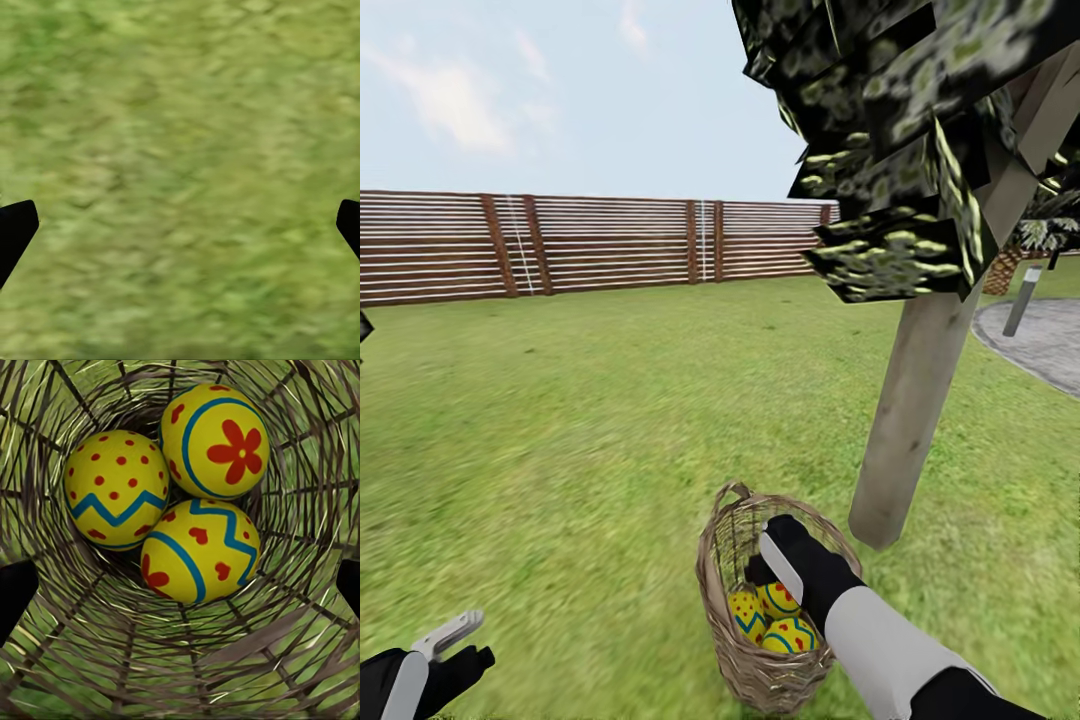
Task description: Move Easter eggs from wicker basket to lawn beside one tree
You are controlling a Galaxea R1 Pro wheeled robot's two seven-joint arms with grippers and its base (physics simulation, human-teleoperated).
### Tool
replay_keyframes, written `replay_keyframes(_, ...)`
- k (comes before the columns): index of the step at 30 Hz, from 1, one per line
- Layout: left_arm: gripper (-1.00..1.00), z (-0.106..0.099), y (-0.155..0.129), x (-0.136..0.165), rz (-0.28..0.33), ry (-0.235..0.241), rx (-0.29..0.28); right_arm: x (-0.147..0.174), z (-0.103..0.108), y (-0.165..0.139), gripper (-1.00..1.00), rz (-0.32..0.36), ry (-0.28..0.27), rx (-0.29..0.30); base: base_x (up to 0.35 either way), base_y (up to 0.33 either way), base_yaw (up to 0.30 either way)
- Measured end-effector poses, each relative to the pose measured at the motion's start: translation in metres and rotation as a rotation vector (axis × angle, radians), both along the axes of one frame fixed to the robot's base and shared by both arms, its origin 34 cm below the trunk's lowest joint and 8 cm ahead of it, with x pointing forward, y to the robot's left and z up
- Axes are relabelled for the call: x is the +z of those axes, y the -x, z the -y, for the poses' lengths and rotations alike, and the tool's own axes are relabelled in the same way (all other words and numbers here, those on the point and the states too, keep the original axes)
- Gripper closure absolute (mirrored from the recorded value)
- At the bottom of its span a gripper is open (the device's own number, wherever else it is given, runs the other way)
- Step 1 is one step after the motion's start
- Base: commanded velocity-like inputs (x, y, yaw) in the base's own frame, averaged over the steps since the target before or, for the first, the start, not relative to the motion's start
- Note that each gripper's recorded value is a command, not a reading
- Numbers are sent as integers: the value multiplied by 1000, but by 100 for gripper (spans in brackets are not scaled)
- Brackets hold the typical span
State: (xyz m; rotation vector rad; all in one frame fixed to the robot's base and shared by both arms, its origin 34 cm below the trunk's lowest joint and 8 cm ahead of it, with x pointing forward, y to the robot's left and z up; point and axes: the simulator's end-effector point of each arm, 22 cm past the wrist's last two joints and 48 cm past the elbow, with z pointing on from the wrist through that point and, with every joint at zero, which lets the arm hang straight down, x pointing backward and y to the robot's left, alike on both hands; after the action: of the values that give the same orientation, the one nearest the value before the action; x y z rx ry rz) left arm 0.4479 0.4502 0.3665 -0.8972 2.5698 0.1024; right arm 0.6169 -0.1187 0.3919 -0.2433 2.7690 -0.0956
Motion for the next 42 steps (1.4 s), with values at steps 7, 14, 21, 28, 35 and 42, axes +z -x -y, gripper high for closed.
replay_keyframes(7, -100, -1, 4, -11, -30, -1, 0, -11, 15, 7, -100, -102, 59, 7, 0, 0, 0)
replay_keyframes(14, -100, -2, 9, -21, -57, -3, 1, -14, 24, -4, -100, -130, 86, 0, 0, 0, 0)
replay_keyframes(21, -100, -2, 13, -31, -81, -2, 2, -17, 29, -14, -100, -143, 95, -3, 0, 0, 0)
replay_keyframes(28, -100, -13, 9, -19, -46, -9, 33, -15, 28, -16, -100, -139, 92, -6, 18, 0, 0)
replay_keyframes(35, -100, -19, 9, -14, -31, -5, 56, -14, 28, -17, -100, -138, 90, -8, 204, 0, 0)
replay_keyframes(42, -100, -27, -8, 21, 32, -46, 36, -15, 28, -16, -100, -139, 87, -11, 53, 0, 0)
